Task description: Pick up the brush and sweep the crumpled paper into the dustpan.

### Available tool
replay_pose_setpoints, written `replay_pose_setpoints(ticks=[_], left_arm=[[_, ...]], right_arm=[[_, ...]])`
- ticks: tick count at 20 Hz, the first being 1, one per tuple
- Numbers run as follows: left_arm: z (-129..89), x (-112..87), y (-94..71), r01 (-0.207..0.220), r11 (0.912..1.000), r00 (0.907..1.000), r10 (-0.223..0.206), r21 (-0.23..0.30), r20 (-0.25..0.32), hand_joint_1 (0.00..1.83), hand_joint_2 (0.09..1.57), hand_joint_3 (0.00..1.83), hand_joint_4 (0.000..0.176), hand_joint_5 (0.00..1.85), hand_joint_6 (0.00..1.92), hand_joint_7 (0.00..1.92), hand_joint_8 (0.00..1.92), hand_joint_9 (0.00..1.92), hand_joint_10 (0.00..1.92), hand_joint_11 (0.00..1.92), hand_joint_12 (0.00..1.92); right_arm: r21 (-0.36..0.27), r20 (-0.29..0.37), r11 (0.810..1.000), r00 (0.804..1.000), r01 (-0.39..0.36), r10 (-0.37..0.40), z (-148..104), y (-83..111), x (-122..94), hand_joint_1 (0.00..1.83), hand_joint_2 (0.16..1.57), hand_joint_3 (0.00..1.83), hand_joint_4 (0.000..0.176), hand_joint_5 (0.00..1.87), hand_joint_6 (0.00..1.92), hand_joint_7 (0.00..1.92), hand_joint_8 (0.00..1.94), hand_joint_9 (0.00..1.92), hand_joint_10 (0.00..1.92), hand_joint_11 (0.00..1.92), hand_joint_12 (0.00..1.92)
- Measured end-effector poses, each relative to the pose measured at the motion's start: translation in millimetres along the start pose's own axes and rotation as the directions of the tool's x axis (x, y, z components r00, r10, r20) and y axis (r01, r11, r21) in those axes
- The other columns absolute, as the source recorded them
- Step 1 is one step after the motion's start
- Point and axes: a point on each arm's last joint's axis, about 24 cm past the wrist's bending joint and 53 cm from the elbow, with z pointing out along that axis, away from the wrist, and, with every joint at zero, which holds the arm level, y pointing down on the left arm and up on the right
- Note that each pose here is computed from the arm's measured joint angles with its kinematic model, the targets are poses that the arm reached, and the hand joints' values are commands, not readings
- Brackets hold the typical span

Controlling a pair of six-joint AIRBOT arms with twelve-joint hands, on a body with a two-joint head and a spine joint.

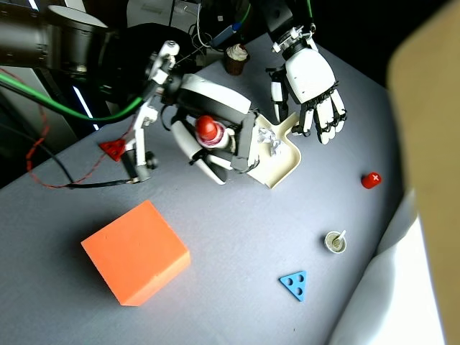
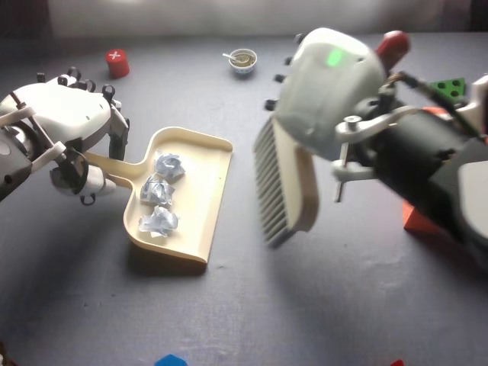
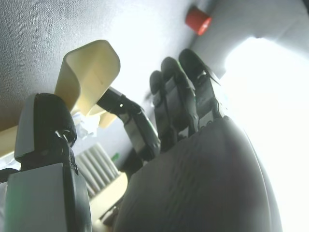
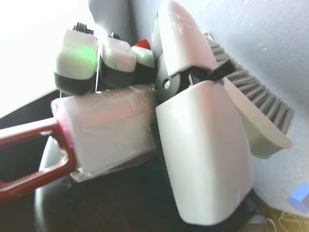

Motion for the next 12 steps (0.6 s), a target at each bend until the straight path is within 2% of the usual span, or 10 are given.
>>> replay_pose_setpoints(ticks=[2, 3, 4, 5, 6, 8, 9, 10, 11, 12], left_arm=[[0, -0.8, -0.4, 0.001, 1.0, 1.0, -0.001, 0.0, 0.002, 1.02, 1.15, 0.0, 0.084, 0.9, 1.1, 0.34, 0.0, 0.3, 0.0, 0.0, 0.75], [0, -1.0, -0.5, 0.001, 1.0, 1.0, -0.001, 0.001, 0.003, 1.03, 1.14, 0.0, 0.103, 0.93, 1.07, 0.36, 0.01, 0.33, 0.01, 0.01, 0.77], [0, -0.8, -0.7, 0.001, 1.0, 1.0, -0.001, 0.001, 0.002, 1.04, 1.14, 0.0, 0.074, 0.94, 1.05, 0.36, 0.0, 0.33, 0.0, 0.0, 0.79], [0, -1.2, -1.1, 0.003, 1.0, 1.0, -0.003, 0.002, 0.002, 1.04, 1.13, 0.0, 0.081, 0.94, 1.04, 0.37, 0.0, 0.32, 0.0, 0.0, 0.79], [0, -1.3, -1.2, 0.002, 1.0, 1.0, -0.002, 0.002, 0.003, 1.06, 1.12, 0.0, 0.04, 0.97, 1.0, 0.35, 0.0, 0.31, 0.0, 0.0, 0.78], [0, -1.2, -0.8, 0.002, 1.0, 1.0, -0.002, 0.0, 0.002, 0.99, 1.15, 0.0, 0.147, 0.89, 1.12, 0.28, 0.0, 0.25, 0.0, 0.0, 0.72], [0, -1.3, -0.7, 0.002, 1.0, 1.0, -0.002, 0.0, 0.003, 0.96, 1.1, 0.0, 0.056, 0.74, 0.44, 0.26, 0.01, 0.22, 0.0, 0.0, 0.65], [0, -1.4, -0.9, 0.001, 1.0, 1.0, -0.001, 0.0, 0.003, 0.95, 1.08, 0.0, 0.052, 0.74, 0.14, 0.24, 0.0, 0.2, 0.01, 0.0, 0.65], [0, -1.4, -1.2, 0.002, 1.0, 1.0, -0.002, 0.0, 0.004, 0.95, 1.07, 0.0, 0.064, 0.72, 0.05, 0.22, 0.0, 0.17, 0.0, 0.0, 0.61], [0, -1.3, -1.1, 0.002, 1.0, 1.0, -0.002, 0.0, 0.003, 0.95, 1.03, 0.0, 0.093, 0.66, 0.01, 0.22, 0.0, 0.19, 0.01, 0.0, 0.63]], right_arm=[[0.02, -0.01, 1.0, 1.0, 0.02, -0.02, -6, -12.0, 8, 1.41, 1.21, 0.0, 0.0, 0.78, 1.92, 1.03, 1.94, 1.21, 1.92, 1.34, 1.92], [0.027, -0.018, 0.999, 1.0, 0.023, -0.023, -9, -16.2, 11, 1.39, 1.21, 0.0, 0.0, 0.77, 1.92, 1.02, 1.94, 1.21, 1.92, 1.34, 1.92], [0.033, -0.026, 0.999, 0.999, 0.031, -0.03, -13, -19.9, 15, 1.38, 1.22, 0.0, 0.0, 0.76, 1.92, 1.02, 1.94, 1.21, 1.92, 1.33, 1.92], [0.031, -0.026, 0.999, 0.999, 0.042, -0.041, -16, -19.7, 17, 1.38, 1.22, 0.0, 0.0, 0.78, 1.92, 1.03, 1.94, 1.21, 1.92, 1.34, 1.92], [0.028, -0.023, 0.997, 0.998, 0.065, -0.064, -20, -19.1, 20, 1.4, 1.21, 0.0, 0.0, 0.8, 1.92, 1.03, 1.94, 1.22, 1.92, 1.35, 1.92], [0.01, -0.03, 0.996, 0.995, 0.092, -0.091, -26, -12.8, 25, 1.39, 1.21, 0.0, 0.0, 0.8, 1.92, 1.04, 1.94, 1.22, 1.92, 1.35, 1.92], [0.007, -0.038, 0.992, 0.992, 0.122, -0.122, -27, -11.1, 27, 1.38, 1.21, 0.0, 0.0, 0.79, 1.92, 1.05, 1.94, 1.22, 1.92, 1.35, 1.92], [0.014, -0.049, 0.989, 0.988, 0.146, -0.145, -28, -12.1, 28, 1.38, 1.22, 0.0, 0.0, 0.76, 1.92, 1.05, 1.94, 1.22, 1.92, 1.35, 1.92], [0.023, -0.06, 0.987, 0.986, 0.157, -0.155, -29, -14.0, 30, 1.39, 1.21, 0.0, 0.0, 0.78, 1.92, 1.04, 1.94, 1.22, 1.92, 1.35, 1.92], [0.039, -0.083, 0.986, 0.984, 0.163, -0.16, -30, -17.0, 34, 1.38, 1.21, 0.0, 0.0, 0.78, 1.92, 1.03, 1.94, 1.21, 1.92, 1.35, 1.92]])
